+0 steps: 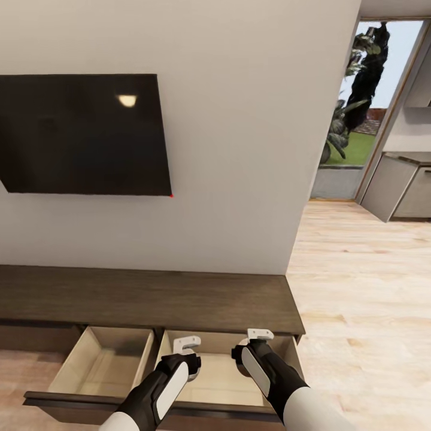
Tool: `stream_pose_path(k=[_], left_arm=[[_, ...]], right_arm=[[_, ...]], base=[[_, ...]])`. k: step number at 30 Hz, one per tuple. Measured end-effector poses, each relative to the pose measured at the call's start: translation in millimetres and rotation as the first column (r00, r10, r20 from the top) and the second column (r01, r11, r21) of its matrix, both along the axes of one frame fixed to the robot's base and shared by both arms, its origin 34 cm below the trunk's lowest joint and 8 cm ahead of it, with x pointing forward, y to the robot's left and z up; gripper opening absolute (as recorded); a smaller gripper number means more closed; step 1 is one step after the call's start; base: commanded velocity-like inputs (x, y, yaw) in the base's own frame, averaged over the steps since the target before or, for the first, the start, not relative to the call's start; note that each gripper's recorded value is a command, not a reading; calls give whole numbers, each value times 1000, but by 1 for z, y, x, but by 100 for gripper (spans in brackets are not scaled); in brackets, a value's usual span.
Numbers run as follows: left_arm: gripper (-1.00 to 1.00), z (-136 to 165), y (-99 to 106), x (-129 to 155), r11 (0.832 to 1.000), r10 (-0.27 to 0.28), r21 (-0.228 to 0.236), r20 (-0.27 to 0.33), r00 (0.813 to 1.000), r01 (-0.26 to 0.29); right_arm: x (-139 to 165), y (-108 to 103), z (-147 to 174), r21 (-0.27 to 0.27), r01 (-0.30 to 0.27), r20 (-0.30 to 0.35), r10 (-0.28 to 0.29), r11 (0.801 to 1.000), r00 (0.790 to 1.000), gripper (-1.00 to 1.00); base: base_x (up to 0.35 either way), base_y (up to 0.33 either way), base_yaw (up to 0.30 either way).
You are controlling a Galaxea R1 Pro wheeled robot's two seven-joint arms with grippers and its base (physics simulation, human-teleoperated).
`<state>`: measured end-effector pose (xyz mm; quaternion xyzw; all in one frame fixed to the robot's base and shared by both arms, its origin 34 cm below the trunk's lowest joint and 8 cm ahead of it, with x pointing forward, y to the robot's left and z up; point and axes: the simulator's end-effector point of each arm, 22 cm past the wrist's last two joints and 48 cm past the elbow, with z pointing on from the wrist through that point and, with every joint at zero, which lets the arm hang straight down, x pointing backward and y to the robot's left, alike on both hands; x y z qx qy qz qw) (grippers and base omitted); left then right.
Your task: Place each of the two pumpkins and all three candles from the living room inside a cabinet in the living room (use any cabinet), then make sure every cabinet is closed, and position the cauldron so it is next to a table in the living room.
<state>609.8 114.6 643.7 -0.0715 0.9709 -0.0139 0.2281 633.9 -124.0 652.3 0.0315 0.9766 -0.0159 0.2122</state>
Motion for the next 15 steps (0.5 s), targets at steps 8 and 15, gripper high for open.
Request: stream_pose_path(k=[8, 15], left_arm=[[-100, -5, -4, 6, 1000, -6, -9, 11, 1000, 7], [-100, -13, -5, 9, 1000, -10, -12, 17, 1000, 11]], right_arm=[[2, 4, -11, 17, -4, 4, 4, 1000, 1000, -100], [2, 18, -22, 82, -27, 7, 26, 996, 1000, -100]], base=[[0, 0, 0], [0, 0, 0]])
